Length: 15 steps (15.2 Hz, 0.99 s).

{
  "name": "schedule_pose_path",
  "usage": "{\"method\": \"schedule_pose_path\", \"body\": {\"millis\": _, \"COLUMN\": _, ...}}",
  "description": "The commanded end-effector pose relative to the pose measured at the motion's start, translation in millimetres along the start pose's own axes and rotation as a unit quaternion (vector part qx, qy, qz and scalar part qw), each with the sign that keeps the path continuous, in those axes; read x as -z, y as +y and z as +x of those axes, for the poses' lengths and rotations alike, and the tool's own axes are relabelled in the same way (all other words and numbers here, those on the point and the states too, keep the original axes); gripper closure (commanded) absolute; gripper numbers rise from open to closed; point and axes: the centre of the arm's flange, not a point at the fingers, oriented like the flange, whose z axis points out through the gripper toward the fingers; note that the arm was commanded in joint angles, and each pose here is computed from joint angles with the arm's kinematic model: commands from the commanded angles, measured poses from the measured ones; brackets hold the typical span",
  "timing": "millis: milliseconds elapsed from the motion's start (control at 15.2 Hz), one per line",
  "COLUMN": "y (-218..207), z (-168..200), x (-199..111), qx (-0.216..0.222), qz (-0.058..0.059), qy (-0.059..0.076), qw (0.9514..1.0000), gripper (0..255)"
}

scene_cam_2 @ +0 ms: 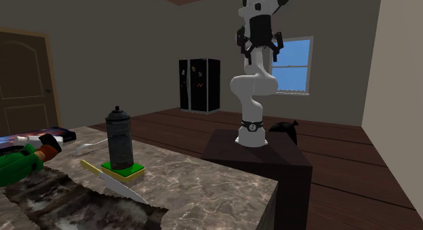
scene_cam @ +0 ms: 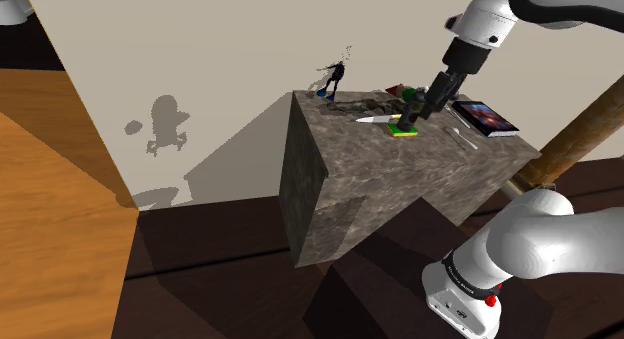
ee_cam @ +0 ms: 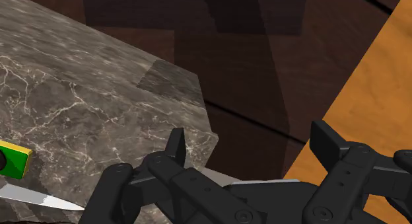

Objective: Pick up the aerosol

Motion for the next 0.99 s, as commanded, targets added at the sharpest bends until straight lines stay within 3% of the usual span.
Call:
{"method": "schedule_pose_path", "body": {"millis": 0, "y": 0.0, "z": 0.0, "x": 0.0, "qx": 0.000, "qz": 0.000, "qy": 0.000, "qw": 1.0000, "gripper": 0}}
{"method": "schedule_pose_path", "body": {"millis": 198, "y": 21.0, "z": 36.6, "x": 0.5, "qx": -0.055, "qz": 0.013, "qy": -0.003, "qw": 0.9984, "gripper": 0}}
{"method": "schedule_pose_path", "body": {"millis": 462, "y": 54.9, "z": 81.3, "x": -0.1, "qx": -0.127, "qz": 0.030, "qy": -0.008, "qw": 0.9914, "gripper": 0}}
{"method": "schedule_pose_path", "body": {"millis": 660, "y": 84.4, "z": 111.4, "x": -1.6, "qx": -0.182, "qz": 0.043, "qy": -0.011, "qw": 0.9824, "gripper": 0}}
{"method": "schedule_pose_path", "body": {"millis": 924, "y": 128.4, "z": 146.1, "x": -5.2, "qx": -0.253, "qz": 0.059, "qy": -0.015, "qw": 0.9656, "gripper": 0}}
